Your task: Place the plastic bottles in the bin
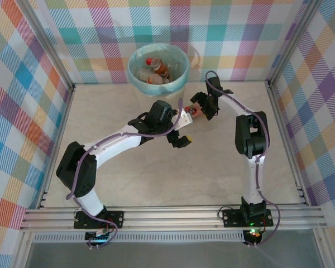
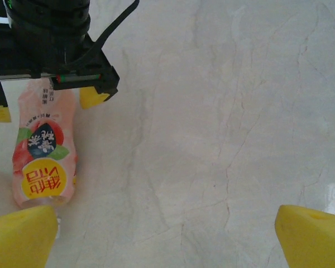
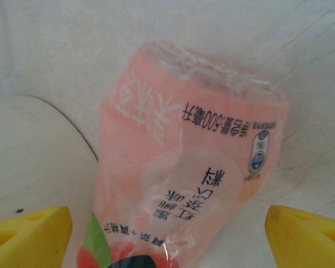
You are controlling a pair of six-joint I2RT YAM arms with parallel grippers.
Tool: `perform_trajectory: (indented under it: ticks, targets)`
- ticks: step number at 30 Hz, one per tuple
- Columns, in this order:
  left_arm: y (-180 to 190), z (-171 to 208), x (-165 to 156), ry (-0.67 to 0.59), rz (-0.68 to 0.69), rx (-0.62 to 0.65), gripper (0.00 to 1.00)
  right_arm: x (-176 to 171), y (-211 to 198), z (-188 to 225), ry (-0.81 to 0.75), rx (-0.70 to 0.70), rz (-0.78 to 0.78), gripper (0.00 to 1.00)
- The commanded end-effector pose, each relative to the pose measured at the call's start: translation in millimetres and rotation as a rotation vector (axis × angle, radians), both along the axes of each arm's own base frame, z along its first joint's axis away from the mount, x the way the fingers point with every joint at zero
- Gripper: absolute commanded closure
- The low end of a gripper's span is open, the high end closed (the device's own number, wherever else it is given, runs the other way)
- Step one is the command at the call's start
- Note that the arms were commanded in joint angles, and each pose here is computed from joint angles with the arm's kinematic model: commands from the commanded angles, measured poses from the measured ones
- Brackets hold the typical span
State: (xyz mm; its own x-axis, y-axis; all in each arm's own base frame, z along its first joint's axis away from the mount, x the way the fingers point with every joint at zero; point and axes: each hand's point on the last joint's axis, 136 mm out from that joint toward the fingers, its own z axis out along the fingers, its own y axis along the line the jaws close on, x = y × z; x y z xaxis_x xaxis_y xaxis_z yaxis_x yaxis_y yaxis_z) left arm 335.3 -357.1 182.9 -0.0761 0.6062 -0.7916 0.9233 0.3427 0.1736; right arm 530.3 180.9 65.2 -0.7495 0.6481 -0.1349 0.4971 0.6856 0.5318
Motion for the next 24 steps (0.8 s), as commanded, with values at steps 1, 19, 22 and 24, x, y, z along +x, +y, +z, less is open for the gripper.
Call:
perform_trajectory:
  ticks: [1, 19, 22, 24]
  targets:
    - [1.5, 10.1, -2.1, -0.057, 0.003, -0.006, 0.0, -6.2, 7.8, -10.1, 0.069, 0.014, -0.005, 0.11]
    - [22.2, 34.5, -3.1, -0.132, 0.096, -0.045, 0.0, -10.8, -2.7, -11.4, 0.085, 0.045, -0.042, 0.35]
    - [25.5, 57.8, -4.5, -0.169, 0.105, -0.082, 0.0, -13.5, -12.2, 14.0, 0.025, 0.014, -0.022, 0.37]
    - [27.9, 73.1, -5.6, -0.187, 0.112, -0.115, 0.0, -17.2, -16.9, 30.6, -0.015, -0.009, -0.003, 0.37]
